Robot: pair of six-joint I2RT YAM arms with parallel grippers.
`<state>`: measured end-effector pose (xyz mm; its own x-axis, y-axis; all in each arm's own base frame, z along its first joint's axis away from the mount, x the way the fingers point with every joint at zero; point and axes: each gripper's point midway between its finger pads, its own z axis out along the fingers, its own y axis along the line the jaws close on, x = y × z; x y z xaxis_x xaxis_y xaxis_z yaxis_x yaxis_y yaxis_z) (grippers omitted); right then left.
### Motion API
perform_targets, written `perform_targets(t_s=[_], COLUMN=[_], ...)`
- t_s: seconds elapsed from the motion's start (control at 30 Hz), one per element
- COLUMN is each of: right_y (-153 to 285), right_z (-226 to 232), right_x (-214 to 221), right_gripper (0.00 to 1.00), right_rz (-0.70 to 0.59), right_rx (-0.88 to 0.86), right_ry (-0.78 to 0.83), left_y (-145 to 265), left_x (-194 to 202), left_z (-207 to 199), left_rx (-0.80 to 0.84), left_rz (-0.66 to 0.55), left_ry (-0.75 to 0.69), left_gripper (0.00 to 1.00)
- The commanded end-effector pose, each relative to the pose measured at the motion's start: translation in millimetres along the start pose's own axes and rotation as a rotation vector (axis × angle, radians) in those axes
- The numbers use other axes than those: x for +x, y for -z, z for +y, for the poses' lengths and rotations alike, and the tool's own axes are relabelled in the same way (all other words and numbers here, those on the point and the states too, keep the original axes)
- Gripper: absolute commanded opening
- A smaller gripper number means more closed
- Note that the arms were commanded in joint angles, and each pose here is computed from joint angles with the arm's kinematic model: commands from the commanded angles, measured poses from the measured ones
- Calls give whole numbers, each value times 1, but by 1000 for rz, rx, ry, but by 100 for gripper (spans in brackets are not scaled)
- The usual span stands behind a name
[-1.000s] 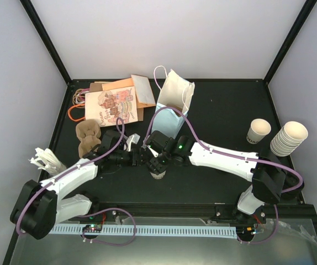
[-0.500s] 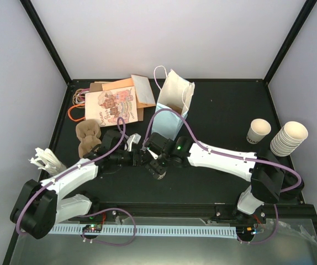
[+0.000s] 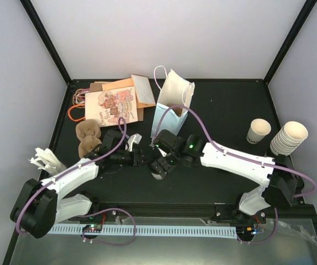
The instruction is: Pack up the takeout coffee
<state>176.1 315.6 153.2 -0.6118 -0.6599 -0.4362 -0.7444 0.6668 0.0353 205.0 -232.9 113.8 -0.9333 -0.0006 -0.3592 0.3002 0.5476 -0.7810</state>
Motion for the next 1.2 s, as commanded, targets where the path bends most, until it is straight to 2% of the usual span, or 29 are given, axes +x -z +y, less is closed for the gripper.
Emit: perform_targets(t_s=[0.0,0.2,0.4,0.83,1.17], right_y=[8,8,-2,-17,-35], right_z=[-16,-20,-13,-15,-25], right_x=[3,14,26,32,55], right_gripper=[99,87,72,69,67], right_rz=[-33,-97,-108,-94,-22], right_rx=[-2,-110,-173,-163,-110], right_ry=[-102,-239,-284,-306,-324], left_y=[-2,-3,-4,-4,-6], left_x=[4,3,4,6,10], left_z=[11,10,10,12,15], left_rx=[-66,-68,-69,-75,-81], left_rz=[21,22,25,31,44], left_ry=[15,15,15,17,22], left_gripper=[51,51,50,50,50])
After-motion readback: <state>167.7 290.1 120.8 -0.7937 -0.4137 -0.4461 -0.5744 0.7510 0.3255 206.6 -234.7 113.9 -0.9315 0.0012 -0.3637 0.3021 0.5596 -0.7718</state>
